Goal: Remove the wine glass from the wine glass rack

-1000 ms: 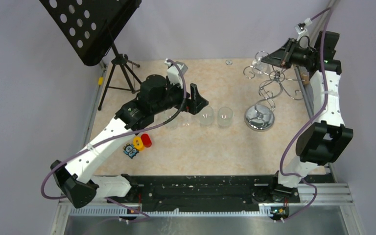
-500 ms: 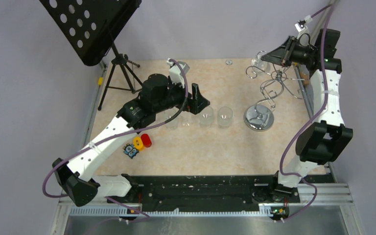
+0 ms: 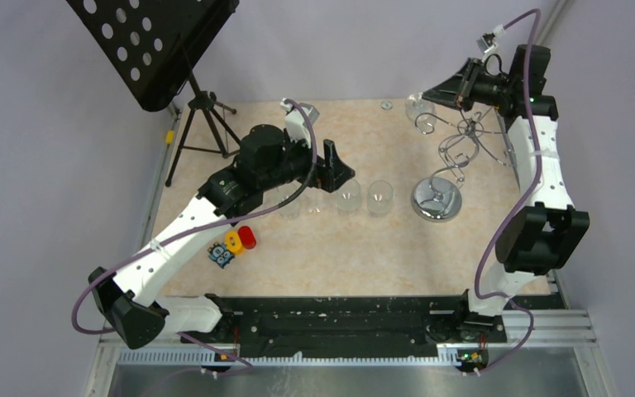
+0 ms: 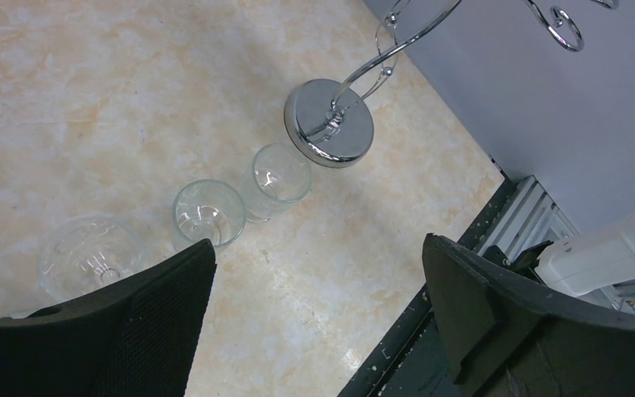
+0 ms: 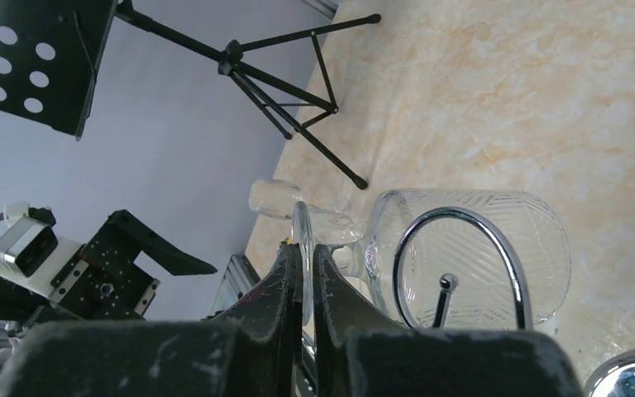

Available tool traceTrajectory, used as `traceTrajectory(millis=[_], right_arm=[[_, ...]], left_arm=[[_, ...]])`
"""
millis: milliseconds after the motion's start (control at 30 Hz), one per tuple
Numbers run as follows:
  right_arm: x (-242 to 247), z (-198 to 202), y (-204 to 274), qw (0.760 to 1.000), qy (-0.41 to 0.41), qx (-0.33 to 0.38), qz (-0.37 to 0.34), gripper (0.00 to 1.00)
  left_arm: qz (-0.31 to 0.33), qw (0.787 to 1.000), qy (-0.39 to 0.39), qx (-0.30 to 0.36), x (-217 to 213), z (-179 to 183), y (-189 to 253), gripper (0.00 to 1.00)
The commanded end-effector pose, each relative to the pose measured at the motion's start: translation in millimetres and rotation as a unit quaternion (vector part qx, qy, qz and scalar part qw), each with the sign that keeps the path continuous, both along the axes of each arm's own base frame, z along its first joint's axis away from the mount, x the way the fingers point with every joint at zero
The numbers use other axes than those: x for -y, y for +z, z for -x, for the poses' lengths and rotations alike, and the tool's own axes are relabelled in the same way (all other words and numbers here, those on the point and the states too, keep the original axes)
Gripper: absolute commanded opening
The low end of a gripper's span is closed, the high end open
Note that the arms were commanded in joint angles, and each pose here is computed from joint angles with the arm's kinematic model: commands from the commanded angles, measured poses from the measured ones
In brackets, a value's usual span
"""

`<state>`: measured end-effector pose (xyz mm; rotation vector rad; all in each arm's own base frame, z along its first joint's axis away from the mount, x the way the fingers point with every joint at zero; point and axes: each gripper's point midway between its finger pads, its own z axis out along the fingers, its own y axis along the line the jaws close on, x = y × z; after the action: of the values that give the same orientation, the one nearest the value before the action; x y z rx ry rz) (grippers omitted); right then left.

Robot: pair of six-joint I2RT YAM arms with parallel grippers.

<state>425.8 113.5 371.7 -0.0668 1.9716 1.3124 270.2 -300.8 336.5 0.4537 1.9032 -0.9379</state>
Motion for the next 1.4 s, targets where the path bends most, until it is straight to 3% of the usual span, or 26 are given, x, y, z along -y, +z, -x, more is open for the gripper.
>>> traceTrajectory(millis=[0,500,867,1000,1100,1367], right_arm=[[-6.3,0.8,44.0,0.998,-0.012,0.058,-0.004,0.00],[-66.0,33.9,120.6,0.983,0.051,0.116,-0.136,0.00],[-55.1,97.3,193.0,0.943,-0.016,0.131,-0.307,0.00],[-48.2,124.7,204.8,0.924,-0.033,0.119,-0.362,0.00],[-49.8,144.7,207.4,0.913,-0.030,0.108,-0.392,0.00],[-77.3,202.4,222.4,0.889,0.046,0.110,-0.442,0.00]], left_arm=[[0.035,0.999,0.007,0.032,1.8,-6.4,31.6,0.99],[0.061,0.996,0.049,0.042,-19.0,-12.4,50.4,0.99],[0.245,0.966,0.042,0.066,-45.7,9.2,128.6,0.99],[0.336,0.941,-0.013,0.050,-42.8,25.2,161.6,0.99],[0.409,0.910,-0.069,0.026,-38.7,38.2,186.6,0.99],[0.503,0.841,-0.185,-0.079,-17.9,39.8,203.8,0.96]])
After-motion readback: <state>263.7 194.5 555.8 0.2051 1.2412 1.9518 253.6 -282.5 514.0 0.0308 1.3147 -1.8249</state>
